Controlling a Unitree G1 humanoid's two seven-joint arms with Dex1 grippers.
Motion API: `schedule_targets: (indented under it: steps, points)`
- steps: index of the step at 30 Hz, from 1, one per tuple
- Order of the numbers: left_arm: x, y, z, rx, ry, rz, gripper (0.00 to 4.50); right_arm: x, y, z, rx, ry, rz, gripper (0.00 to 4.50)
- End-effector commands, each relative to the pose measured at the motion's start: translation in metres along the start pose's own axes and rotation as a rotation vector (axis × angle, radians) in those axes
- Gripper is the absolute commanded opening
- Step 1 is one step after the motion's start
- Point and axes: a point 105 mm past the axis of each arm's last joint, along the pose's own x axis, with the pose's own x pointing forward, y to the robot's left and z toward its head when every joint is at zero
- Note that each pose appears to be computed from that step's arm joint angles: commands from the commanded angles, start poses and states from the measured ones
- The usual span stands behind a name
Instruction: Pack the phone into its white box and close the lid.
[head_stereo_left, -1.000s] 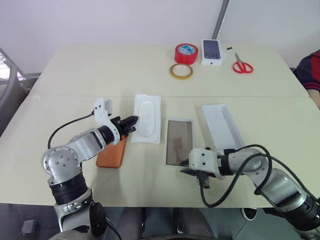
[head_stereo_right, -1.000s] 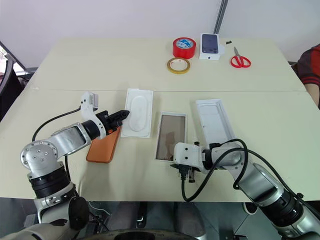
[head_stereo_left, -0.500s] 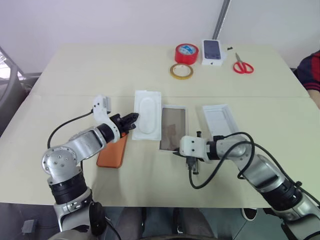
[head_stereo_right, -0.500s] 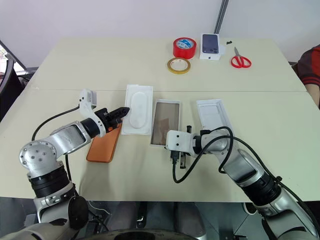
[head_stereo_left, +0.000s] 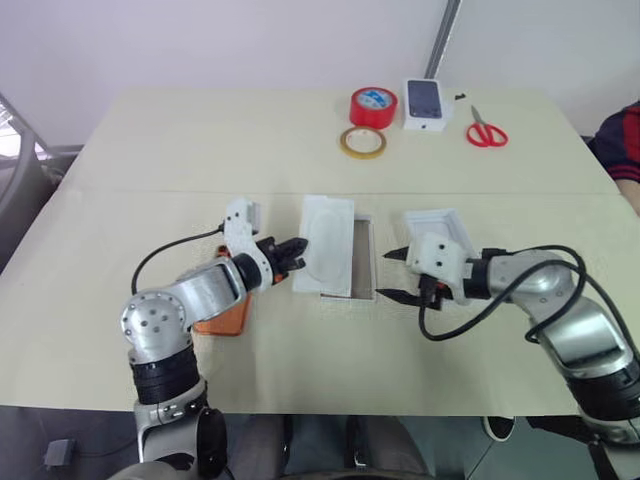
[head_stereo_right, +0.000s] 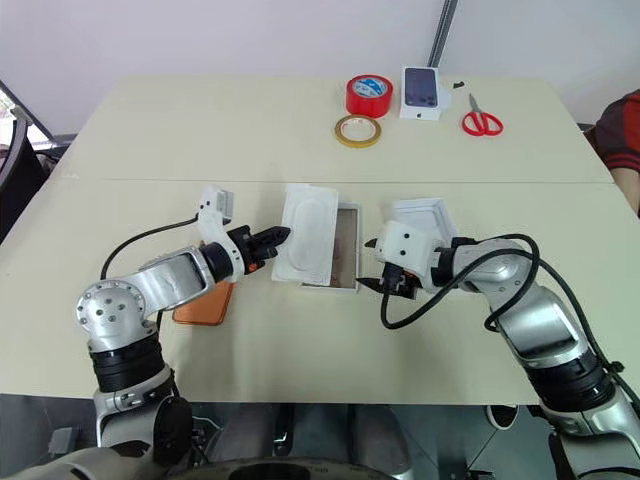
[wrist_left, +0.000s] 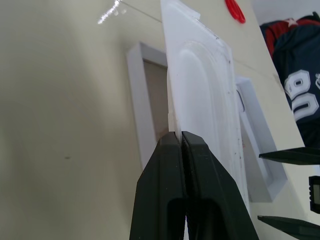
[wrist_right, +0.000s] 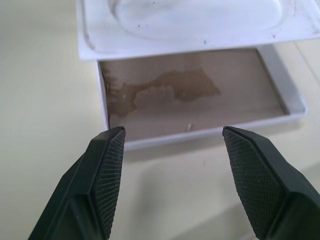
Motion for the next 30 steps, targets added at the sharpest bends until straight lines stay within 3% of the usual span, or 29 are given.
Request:
schedule_targets:
  steps: [1,8,15,16,19,23,24,30]
  points:
    - [0.005,-0.008,0.005,0.017,-0.016,-0.007,0.0,-0.01,-0.005,0.009,-0.037,-0.022,-0.036,3.23]
    - [0.014,-0.016,0.003,-0.003,-0.005,-0.034,0.0,-0.014,-0.012,0.008,-0.035,-0.019,-0.079,3.23]
    - [0.012,-0.029,0.006,-0.005,-0.023,-0.105,3.47,-0.018,-0.018,0.006,-0.035,-0.017,-0.107,3.3]
    - [0.01,-0.029,0.006,-0.002,-0.025,-0.111,3.47,-0.018,-0.02,0.007,-0.036,-0.023,-0.11,3.3]
    - [0.001,-0.023,0.015,0.007,-0.06,-0.108,3.53,-0.017,-0.025,0.01,-0.033,-0.037,-0.133,2.43]
    - [-0.014,-0.009,0.038,0.066,-0.137,-0.065,3.53,-0.012,-0.039,0.016,-0.036,-0.05,-0.186,0.34]
    - [-0.018,-0.004,0.041,0.115,-0.142,-0.04,3.53,-0.01,-0.041,0.019,-0.035,-0.059,-0.193,0.03]
    - [-0.037,0.01,0.041,0.445,-0.125,-0.031,3.53,0.018,-0.054,0.03,-0.049,-0.032,-0.232,0.03]
